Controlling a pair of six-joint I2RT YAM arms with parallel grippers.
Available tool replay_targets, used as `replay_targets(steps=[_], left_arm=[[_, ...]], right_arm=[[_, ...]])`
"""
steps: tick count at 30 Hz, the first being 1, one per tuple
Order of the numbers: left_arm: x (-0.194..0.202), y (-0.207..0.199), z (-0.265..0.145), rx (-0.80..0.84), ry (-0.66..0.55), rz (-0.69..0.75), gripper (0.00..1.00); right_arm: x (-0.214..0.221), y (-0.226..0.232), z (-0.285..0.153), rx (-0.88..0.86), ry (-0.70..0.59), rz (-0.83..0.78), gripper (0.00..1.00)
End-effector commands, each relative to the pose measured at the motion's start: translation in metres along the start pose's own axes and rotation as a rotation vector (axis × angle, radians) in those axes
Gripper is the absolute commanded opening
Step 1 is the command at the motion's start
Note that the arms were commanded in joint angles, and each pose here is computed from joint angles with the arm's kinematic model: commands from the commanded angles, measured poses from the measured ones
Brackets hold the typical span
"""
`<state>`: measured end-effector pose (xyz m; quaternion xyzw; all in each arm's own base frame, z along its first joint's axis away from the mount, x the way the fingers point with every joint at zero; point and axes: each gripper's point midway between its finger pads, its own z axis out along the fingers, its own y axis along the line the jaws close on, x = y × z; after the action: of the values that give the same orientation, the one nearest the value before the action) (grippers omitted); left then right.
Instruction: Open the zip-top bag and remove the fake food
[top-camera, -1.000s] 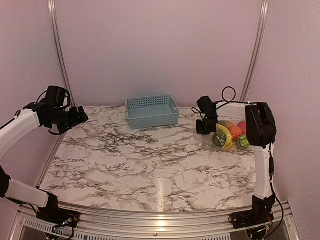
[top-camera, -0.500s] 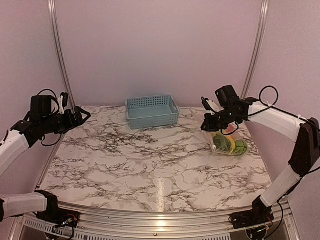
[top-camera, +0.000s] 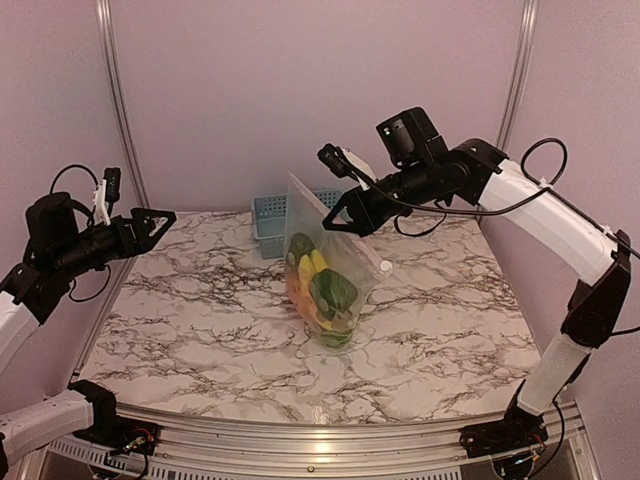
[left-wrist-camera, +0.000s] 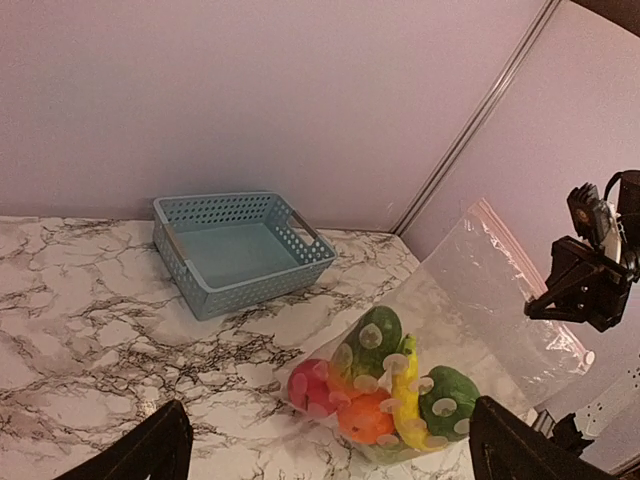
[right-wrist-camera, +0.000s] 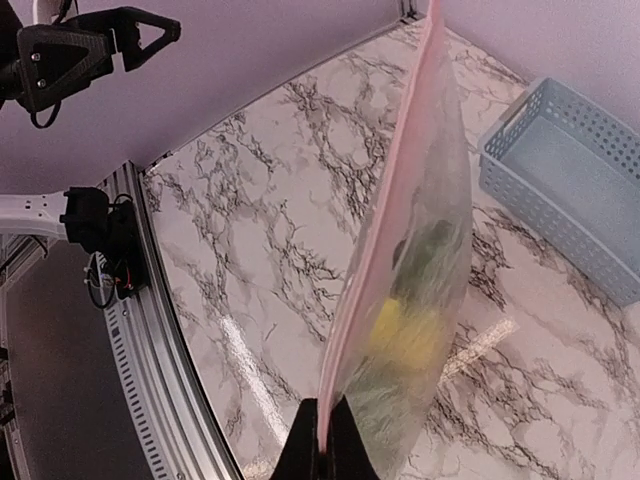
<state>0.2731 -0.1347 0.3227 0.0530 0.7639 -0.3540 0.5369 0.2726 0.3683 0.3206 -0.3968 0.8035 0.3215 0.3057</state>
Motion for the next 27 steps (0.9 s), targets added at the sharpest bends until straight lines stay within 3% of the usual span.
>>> replay_targets(steps=[1, 7, 11, 17, 23, 27], left_arm=[[-0.032, -0.039, -0.016, 0.083, -0.066, 0.125, 0.99], [-0.031, -0.061, -0.024, 0.093, 0.016, 0.232, 0.99], [-0.017, -0.065, -0.023, 0.080, 0.104, 0.303, 0.99], [-0.014, -0.081, -0.008, 0.111, 0.114, 0.433, 0.99], [-0.002, -0.117, 0.023, 0.174, 0.101, 0.752, 0.99], [0.003, -0.136, 0.045, 0.209, 0.101, 0.890, 0.99]], right_arm=[[-0.007, 0.037, 0.005, -0.128, 0.053, -0.131, 0.00], [0.001, 0.033, 0.020, -0.133, 0.099, -0.214, 0.00], [-0.011, 0.024, 0.019, -0.069, 0.072, -0.250, 0.00], [-0.038, 0.029, 0.013, -0.059, -0.007, -0.318, 0.00], [-0.028, 0.032, 0.018, -0.056, 0.019, -0.343, 0.00], [-0.018, 0.036, 0.024, -0.022, 0.053, -0.373, 0.00]])
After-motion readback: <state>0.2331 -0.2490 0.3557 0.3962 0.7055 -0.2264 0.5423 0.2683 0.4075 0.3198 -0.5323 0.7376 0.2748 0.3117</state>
